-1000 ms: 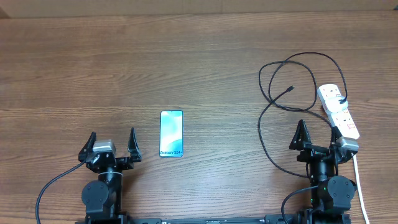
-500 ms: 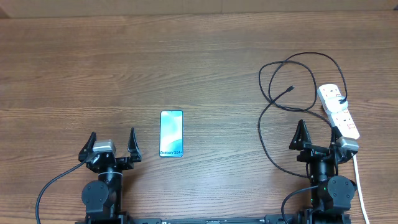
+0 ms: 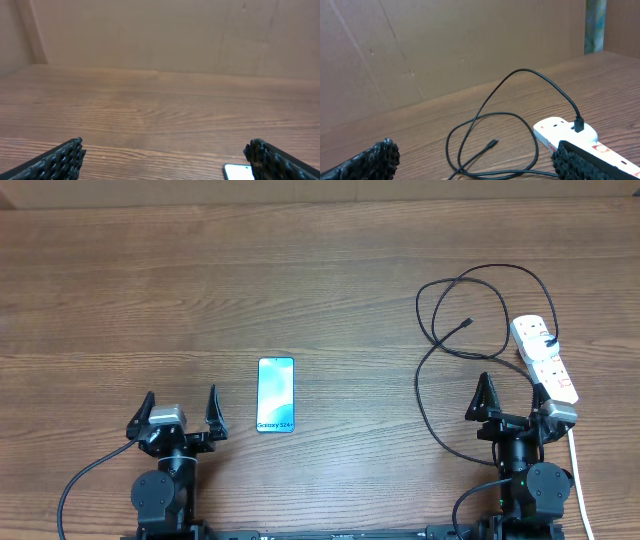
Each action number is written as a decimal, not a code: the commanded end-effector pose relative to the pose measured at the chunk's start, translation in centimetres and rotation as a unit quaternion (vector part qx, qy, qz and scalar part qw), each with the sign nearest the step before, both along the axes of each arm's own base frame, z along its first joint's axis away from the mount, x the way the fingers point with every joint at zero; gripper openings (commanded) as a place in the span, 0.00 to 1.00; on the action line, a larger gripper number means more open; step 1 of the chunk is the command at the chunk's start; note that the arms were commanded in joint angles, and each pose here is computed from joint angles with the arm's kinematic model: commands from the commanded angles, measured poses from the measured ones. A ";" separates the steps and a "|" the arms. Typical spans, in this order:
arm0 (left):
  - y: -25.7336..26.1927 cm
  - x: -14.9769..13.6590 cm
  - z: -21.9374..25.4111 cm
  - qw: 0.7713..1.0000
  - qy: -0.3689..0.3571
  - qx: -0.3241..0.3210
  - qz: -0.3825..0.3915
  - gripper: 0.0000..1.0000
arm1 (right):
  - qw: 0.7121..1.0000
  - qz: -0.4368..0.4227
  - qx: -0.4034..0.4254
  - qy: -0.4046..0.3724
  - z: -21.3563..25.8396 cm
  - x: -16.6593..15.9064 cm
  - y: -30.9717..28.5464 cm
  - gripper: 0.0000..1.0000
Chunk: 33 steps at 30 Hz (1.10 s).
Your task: Plug charger to phone and switch on socket
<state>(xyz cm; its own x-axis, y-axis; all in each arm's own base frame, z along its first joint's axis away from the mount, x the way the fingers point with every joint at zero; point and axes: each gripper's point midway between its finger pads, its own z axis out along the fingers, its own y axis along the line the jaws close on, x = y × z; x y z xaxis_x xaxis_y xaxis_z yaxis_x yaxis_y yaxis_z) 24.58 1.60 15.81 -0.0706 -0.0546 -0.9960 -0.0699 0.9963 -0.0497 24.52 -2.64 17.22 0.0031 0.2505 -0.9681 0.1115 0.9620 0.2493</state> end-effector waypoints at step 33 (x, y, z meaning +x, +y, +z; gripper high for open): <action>-5.5 2.4 14.9 0.949 0.263 -0.121 -0.127 1.00 | 1.000 0.003 -0.008 -0.001 -0.2 0.0 0.1 1.00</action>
